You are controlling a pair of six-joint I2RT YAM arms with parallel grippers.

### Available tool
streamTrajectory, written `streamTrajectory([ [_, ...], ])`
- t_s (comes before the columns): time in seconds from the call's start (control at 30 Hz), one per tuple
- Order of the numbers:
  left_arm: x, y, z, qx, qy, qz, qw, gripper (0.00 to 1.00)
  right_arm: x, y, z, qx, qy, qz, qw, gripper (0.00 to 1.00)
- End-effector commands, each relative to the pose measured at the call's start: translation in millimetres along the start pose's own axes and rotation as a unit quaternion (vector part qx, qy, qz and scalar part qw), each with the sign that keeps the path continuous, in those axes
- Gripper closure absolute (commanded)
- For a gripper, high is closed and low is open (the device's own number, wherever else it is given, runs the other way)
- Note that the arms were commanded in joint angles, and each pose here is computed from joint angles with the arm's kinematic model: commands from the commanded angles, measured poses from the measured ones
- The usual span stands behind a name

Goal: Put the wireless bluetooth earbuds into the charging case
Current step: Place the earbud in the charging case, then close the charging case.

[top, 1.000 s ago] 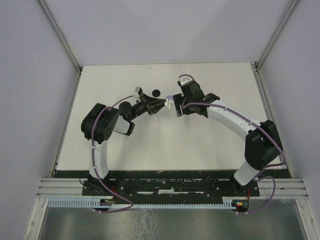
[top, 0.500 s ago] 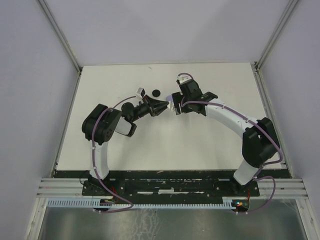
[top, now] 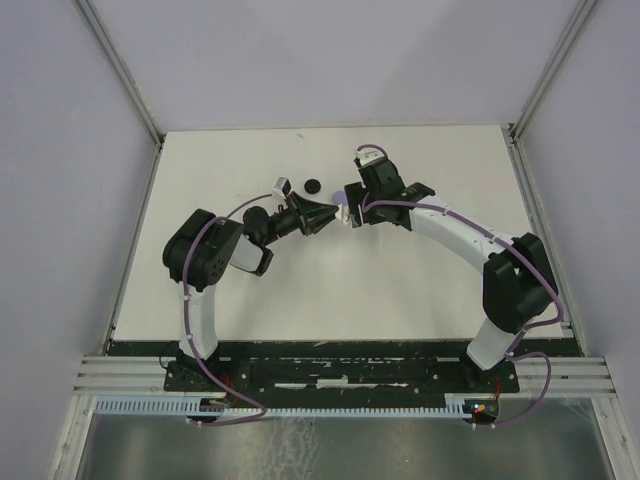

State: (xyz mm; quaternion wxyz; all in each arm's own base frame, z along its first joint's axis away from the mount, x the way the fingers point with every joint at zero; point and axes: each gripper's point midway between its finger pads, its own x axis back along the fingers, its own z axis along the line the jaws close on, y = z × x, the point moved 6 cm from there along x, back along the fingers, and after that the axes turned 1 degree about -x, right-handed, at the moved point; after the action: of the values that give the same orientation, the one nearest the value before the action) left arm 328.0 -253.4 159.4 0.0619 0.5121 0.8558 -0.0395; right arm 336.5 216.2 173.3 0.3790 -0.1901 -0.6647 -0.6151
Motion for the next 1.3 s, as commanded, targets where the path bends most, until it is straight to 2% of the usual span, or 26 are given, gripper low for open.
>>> streamTrajectory([
  [0.0,-1.8,-7.6,-15.4,-0.040,-0.026,0.019,0.999,0.97,3.0,23.7,3.1,-0.019,0.002,-0.044,0.999,0.22],
  [0.27,-10.1,12.2,-10.9,-0.023,-0.030,-0.047,0.998,0.97,12.8,11.6,-7.0,-0.023,0.005,-0.065,0.998,0.20],
  [0.43,-13.4,25.4,-12.0,0.027,-0.057,-0.091,0.994,0.97,15.8,2.0,-4.8,-0.027,0.032,-0.087,0.995,0.19],
  [0.6,-10.8,33.3,-13.5,0.061,-0.082,-0.136,0.985,0.97,3.2,1.8,2.2,-0.041,0.081,-0.194,0.977,0.16],
  [0.67,-11.5,34.0,-15.6,0.067,-0.088,-0.147,0.983,0.97,-5.0,-2.1,5.5,-0.041,0.099,-0.212,0.971,0.13],
  [0.77,-13.4,32.3,-17.0,0.078,-0.092,-0.152,0.981,0.97,-15.8,-2.3,12.5,-0.039,0.121,-0.223,0.967,0.09],
  [0.97,-17.8,24.2,-14.0,0.096,-0.097,-0.146,0.980,0.97,-30.5,5.6,19.2,-0.047,0.133,-0.287,0.947,0.04],
  [1.27,-10.7,13.0,-9.5,0.106,-0.094,-0.136,0.981,0.97,-48.7,9.5,9.2,-0.062,0.085,-0.319,0.942,0.04],
])
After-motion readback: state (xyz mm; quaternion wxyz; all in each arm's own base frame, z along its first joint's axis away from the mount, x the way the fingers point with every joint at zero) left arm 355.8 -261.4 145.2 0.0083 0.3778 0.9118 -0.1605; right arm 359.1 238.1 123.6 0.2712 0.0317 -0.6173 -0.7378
